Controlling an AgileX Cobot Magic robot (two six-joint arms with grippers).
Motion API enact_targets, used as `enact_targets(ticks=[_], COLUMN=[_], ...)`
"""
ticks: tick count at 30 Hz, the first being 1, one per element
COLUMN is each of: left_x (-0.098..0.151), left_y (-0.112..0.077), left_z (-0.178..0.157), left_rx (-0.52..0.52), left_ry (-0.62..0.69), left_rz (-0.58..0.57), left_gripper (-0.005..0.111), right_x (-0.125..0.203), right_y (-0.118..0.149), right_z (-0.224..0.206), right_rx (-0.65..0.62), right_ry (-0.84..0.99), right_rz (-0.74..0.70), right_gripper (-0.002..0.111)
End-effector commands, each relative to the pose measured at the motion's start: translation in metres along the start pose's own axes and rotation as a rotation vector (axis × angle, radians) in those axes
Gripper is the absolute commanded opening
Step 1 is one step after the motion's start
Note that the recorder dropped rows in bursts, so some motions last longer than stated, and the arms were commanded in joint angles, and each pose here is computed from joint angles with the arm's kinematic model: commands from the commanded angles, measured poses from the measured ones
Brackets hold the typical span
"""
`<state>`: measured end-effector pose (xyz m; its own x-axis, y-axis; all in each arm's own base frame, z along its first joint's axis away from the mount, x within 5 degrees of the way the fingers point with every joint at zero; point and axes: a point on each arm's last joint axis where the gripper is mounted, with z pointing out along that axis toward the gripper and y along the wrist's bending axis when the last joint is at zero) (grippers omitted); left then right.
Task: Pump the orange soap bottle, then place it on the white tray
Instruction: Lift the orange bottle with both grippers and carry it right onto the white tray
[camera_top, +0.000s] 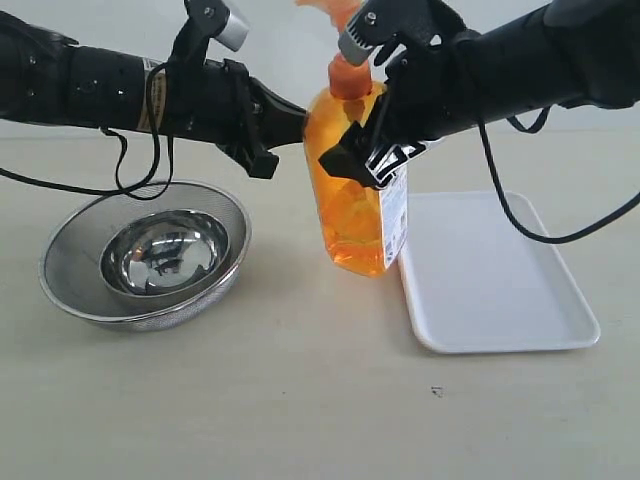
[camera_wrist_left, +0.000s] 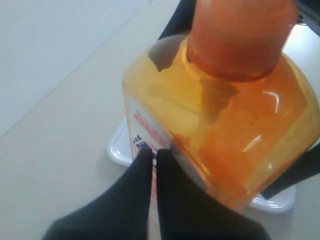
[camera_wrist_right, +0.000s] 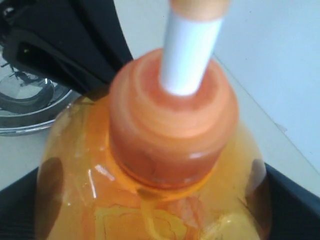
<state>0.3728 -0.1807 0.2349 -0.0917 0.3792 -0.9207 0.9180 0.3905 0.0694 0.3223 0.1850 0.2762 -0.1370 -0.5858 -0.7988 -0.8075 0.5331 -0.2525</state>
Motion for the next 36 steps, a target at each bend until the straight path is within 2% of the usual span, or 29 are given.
enact_targets(ticks=[1,12,22,27,31,36], left_x=[-0.016,-0.024,-0.045,-0.056,-0.056,-0.049], left_y=[-0.025,-0.048,-0.053,-0.053,-0.053,-0.055], left_z=[0.008,0.023,0.03,0.031,0.032,0.041], left_rx=[0.146,0.202,0.22,0.219,0.221,0.239], left_ry=[-0.061,-0.063,-0.104,-0.123,-0.119,-0.102], left_rz=[0.02,0.044,0.069,0.07,0.07,0.047], left_gripper=[0.005,0.005,0.005,0.005,0.005,0.005], right_x=[-0.013,-0.012,-0.013,-0.006,0.001,0.001], right_y=[-0.006,-0.011,-0.012,-0.022,-0.033,-0.034], right_z=[-0.008,-0.014,-0.018,-0.022,-0.027,-0.028], right_rx=[0.056,0.113,0.126,0.142,0.159,0.167], right_ry=[-0.05,-0.007,-0.013,0.001,0.018,0.019], right_rz=[0.023,0.034,0.039,0.088,0.117,0.106], right_gripper=[0.0,0.0,0.0,0.0,0.0,0.0])
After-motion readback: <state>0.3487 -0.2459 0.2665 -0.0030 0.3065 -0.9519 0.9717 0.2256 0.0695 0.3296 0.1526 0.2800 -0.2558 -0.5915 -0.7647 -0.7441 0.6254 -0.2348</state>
